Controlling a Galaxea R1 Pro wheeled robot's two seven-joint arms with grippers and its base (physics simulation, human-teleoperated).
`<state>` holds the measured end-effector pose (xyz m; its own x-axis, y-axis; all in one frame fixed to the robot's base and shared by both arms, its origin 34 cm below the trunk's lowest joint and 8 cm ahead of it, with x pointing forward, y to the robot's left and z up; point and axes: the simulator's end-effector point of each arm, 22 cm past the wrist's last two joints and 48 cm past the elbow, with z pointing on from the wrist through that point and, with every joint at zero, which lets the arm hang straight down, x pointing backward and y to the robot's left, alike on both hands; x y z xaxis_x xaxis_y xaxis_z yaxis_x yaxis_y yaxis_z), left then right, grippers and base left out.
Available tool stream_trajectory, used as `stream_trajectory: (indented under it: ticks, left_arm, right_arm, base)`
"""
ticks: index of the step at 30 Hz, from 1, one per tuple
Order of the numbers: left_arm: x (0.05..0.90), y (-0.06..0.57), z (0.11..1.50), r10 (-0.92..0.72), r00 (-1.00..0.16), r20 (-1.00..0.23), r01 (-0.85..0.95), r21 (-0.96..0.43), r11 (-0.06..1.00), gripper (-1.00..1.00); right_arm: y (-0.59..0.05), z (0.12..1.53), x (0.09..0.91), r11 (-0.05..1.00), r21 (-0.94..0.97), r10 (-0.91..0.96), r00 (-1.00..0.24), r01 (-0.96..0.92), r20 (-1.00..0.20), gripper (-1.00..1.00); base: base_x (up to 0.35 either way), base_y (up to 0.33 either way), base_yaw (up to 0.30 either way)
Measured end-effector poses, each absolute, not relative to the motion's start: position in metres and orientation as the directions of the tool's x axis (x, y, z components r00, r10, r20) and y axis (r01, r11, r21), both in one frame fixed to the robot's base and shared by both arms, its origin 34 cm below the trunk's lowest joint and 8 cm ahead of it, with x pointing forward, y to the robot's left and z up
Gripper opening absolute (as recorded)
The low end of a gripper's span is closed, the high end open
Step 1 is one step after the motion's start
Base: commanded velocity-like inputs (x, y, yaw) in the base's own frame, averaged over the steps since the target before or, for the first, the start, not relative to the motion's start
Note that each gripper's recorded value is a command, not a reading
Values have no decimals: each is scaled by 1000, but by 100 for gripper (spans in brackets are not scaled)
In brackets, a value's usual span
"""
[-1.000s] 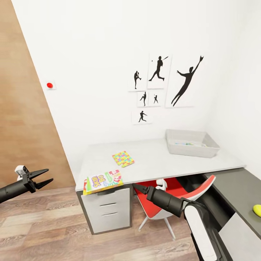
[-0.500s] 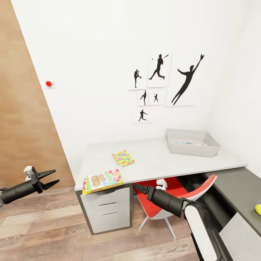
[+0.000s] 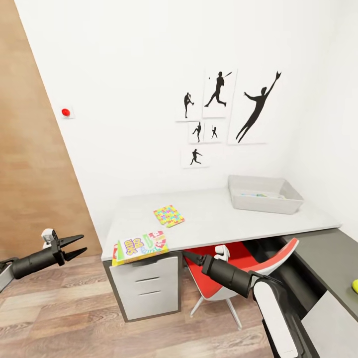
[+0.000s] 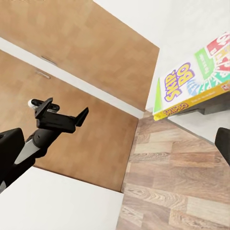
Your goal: Put all the toys in the child's room - the three board games (two on the bed and one on the table), the two jigsaw puzzles on the table, and the tennis ball on the table - inside the toy box on the table in the child's room.
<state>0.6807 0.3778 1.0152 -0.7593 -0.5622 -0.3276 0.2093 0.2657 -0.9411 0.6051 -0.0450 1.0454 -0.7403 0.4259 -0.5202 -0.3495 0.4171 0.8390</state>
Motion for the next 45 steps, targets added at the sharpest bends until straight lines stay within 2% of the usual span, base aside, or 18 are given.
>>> stream_trajectory:
  ticks: [16,45]
  left_arm:
    - [691,368,983,-555,-756,-347,200,-930,309,100]
    - [697,360,943,-552,-761,-342,199,-932,304,100]
  right_arm:
    - [-44,1028,610,413,842,433,-739,-346,-516,100]
    - [-42,991,614,412,842,432,-739,-348,-517,100]
  base:
    - [0,0,0]
    - [0,0,0]
